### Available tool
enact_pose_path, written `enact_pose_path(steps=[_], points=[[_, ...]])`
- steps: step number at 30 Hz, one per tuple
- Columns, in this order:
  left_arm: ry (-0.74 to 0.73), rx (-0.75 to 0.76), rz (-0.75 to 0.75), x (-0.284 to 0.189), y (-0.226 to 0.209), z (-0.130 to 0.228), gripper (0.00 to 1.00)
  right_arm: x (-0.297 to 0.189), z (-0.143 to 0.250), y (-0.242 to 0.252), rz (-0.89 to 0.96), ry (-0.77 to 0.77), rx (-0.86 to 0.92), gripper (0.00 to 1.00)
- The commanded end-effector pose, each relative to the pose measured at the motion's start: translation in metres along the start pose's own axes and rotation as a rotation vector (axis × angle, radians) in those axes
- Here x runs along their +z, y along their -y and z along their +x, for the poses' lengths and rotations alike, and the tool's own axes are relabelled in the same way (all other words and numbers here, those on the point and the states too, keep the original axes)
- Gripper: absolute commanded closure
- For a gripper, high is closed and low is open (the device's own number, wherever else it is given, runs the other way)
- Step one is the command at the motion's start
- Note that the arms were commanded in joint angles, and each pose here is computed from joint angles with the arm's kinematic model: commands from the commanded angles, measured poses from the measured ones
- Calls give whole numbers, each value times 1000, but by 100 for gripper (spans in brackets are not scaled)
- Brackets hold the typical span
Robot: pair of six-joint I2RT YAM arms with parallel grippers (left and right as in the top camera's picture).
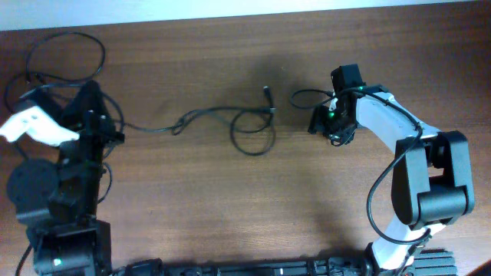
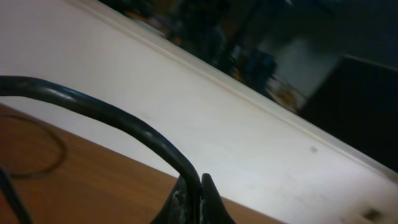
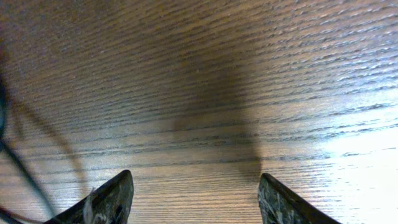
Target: Untangle cables
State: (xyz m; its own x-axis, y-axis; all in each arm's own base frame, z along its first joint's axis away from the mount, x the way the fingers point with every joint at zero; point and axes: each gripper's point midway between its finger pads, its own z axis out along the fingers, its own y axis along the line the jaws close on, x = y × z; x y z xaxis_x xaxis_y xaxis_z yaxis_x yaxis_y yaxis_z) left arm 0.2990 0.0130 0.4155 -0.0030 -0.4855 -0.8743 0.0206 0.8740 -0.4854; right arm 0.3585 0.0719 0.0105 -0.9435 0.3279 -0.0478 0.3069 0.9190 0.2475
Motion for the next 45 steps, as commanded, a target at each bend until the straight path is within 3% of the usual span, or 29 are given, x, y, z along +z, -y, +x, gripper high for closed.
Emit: enact_pose_path(steps=[1, 2, 3, 4, 6, 8, 9, 10, 13, 16, 19, 20, 21, 22, 24, 25, 29, 31, 35, 40, 45], points=[[-56, -135, 89, -5, 16, 7, 100, -5, -1, -2, 1, 17, -7, 36], [-146, -122, 192, -3, 33, 23, 100, -5, -1, -2, 1, 17, -7, 36], [-377, -27, 438, -4, 62, 70, 100, -5, -1, -2, 1, 17, -8, 36], [-513, -61, 466, -4, 58, 99, 100, -5, -1, -2, 1, 16, -7, 36], [-860, -284, 267, 6, 14, 178, 100, -5, -1, -2, 1, 16, -7, 37], [-1079, -577, 69, 8, -10, 226, 100, -5, -1, -2, 1, 16, -7, 36], [-1150, -664, 137, 16, -3, 238, 100, -5, 0, -1, 3, 13, -7, 37], [-1169, -716, 313, 23, 16, 230, 100, -5, 1, -1, 4, 11, -6, 36], [-1056, -706, 445, 35, 40, 190, 100, -5, 1, -1, 4, 9, -6, 36], [-854, -649, 413, 23, 58, 139, 100, -5, 0, -1, 3, 13, -7, 36], [-620, -479, 428, -8, 72, 92, 100, -5, 0, -1, 3, 14, -7, 36], [-566, -434, 389, -12, 67, 87, 100, -5, 0, -1, 3, 13, -7, 36], [-532, -420, 255, -18, 46, 92, 100, -5, 0, -1, 3, 13, -6, 36], [-560, -453, 2, -29, 6, 115, 100, -5, 0, -1, 3, 12, -6, 36], [-691, -498, -195, -47, -24, 153, 100, -5, 0, -1, 3, 13, -6, 36], [-719, -508, -210, -50, -26, 159, 100, -5, 0, -1, 3, 13, -6, 36], [-712, -518, 79, -43, 27, 130, 100, -5, 0, -1, 3, 13, -6, 36], [-742, -617, 254, -50, 65, 108, 100, -5, 0, -1, 2, 14, -7, 36], [-689, -679, 256, -51, 77, 81, 100, -5, -1, -2, 1, 16, -7, 36], [-556, -700, -5, -69, 38, 83, 100, -5, -2, -2, 0, 20, -8, 36], [-362, -495, 244, -80, 75, 29, 100, -5, -4, -3, -5, 29, -10, 36]])
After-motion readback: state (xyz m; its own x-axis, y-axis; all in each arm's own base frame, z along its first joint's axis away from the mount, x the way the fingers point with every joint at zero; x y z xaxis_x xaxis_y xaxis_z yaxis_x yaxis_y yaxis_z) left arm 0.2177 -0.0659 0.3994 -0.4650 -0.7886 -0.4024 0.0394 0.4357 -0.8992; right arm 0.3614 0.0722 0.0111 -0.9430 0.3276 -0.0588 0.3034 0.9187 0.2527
